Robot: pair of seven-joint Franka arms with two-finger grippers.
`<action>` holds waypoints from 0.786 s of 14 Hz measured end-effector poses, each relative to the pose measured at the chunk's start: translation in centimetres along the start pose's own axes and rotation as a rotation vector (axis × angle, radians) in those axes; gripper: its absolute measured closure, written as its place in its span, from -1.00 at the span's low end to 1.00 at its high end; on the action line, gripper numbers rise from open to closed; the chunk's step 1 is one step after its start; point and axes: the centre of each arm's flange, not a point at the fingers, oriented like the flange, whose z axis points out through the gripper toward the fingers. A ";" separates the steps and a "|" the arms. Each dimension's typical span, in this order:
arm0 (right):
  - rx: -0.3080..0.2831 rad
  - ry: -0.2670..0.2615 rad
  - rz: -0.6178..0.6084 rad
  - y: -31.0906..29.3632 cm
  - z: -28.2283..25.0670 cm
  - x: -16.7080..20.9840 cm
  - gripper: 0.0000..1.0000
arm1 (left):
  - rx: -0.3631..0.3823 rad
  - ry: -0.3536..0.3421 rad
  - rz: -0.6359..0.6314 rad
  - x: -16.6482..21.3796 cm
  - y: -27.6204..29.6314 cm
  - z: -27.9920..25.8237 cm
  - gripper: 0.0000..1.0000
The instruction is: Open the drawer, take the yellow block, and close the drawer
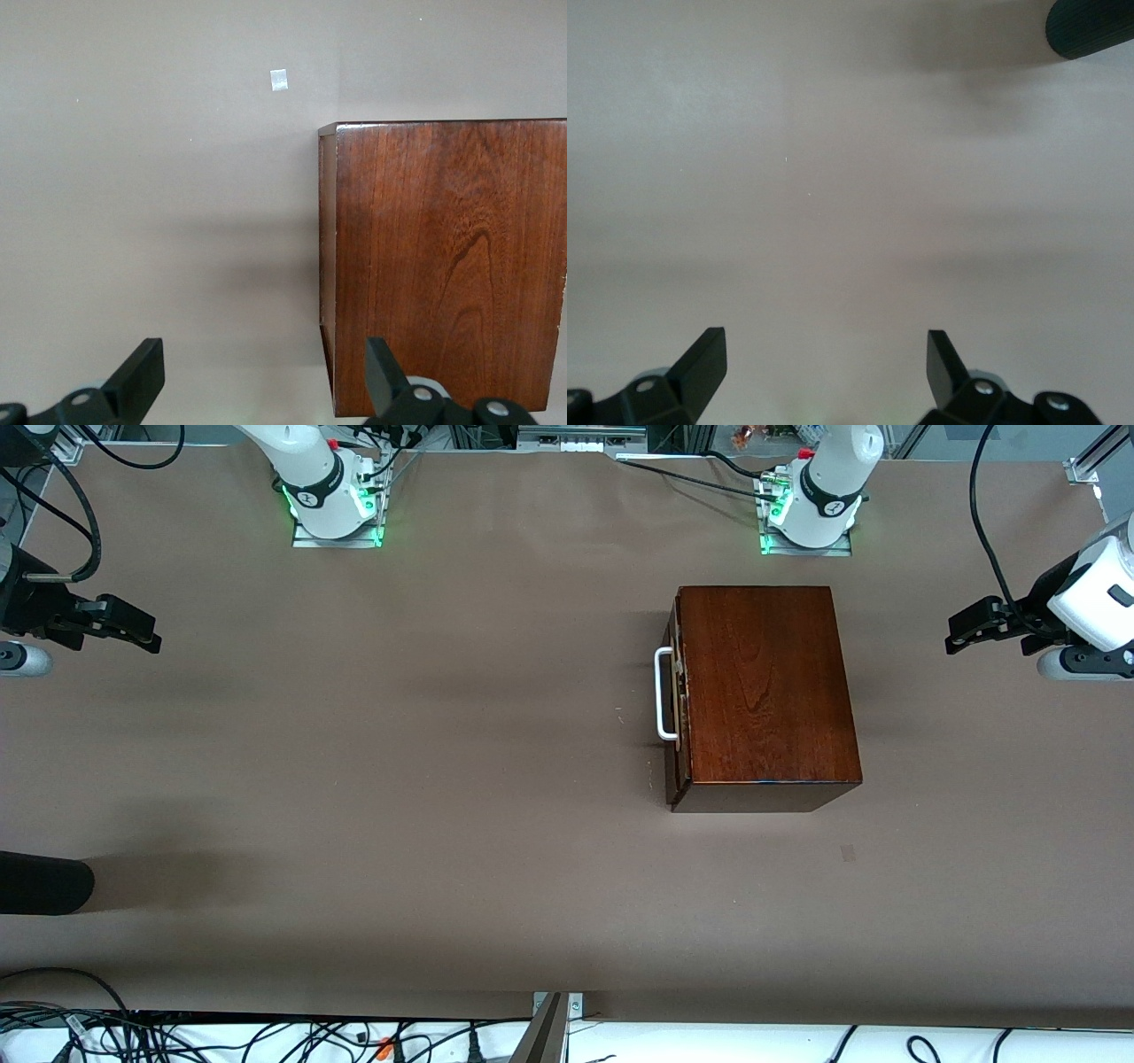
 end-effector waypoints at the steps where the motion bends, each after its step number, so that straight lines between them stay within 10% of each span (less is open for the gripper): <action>1: 0.000 0.000 0.000 0.0 0.0 0.0 -1.00 | 0.000 0.000 0.000 0.0 0.0 0.0 -1.00; 11: 0.000 0.000 0.000 0.0 0.0 0.0 -1.00 | 0.001 -0.034 0.000 -0.4 0.0 0.3 -1.00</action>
